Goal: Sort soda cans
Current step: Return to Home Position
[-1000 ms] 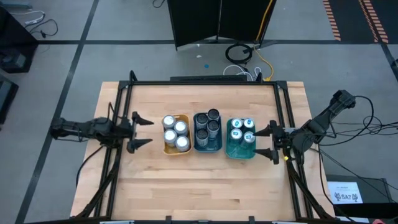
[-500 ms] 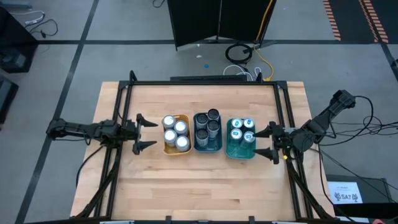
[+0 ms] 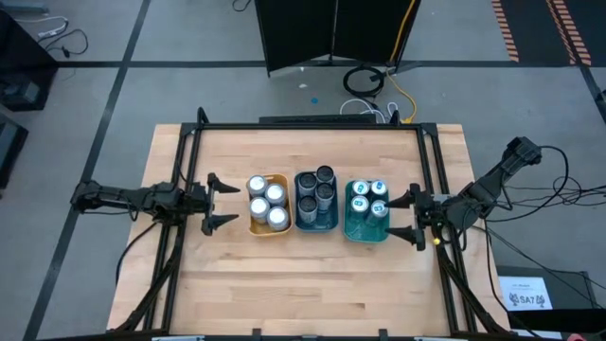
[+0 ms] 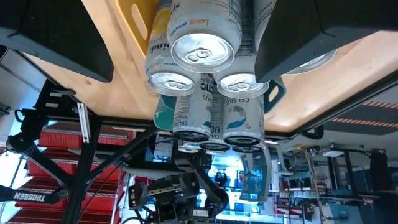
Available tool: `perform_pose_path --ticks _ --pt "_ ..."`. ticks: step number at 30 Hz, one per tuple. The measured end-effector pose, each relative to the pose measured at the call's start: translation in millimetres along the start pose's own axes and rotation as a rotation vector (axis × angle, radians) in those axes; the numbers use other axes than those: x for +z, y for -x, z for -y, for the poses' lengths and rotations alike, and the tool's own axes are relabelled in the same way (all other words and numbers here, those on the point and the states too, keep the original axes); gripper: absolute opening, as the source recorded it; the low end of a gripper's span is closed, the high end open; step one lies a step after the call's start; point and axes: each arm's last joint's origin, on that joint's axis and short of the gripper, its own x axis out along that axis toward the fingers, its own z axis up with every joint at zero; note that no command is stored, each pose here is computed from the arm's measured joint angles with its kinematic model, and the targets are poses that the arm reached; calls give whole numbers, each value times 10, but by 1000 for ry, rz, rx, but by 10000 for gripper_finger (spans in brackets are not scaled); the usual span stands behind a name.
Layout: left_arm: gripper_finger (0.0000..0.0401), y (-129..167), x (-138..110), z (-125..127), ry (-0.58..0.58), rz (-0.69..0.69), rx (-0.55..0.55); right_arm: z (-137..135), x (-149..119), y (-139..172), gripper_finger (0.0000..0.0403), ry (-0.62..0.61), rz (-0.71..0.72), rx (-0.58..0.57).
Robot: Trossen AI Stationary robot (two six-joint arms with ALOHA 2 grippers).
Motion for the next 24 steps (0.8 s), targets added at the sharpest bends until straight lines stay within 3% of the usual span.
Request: perform_pose_path --ticks 11,17,24 --pt "400 0 0 -1 -8 1 5 -20 44 -17 380 95 54 -18" --pt "400 0 11 -29 -28 16 103 -4 -11 -116 380 126 163 -5" --pt "400 15 32 -92 -28 45 328 103 -217 -226 380 85 285 62"
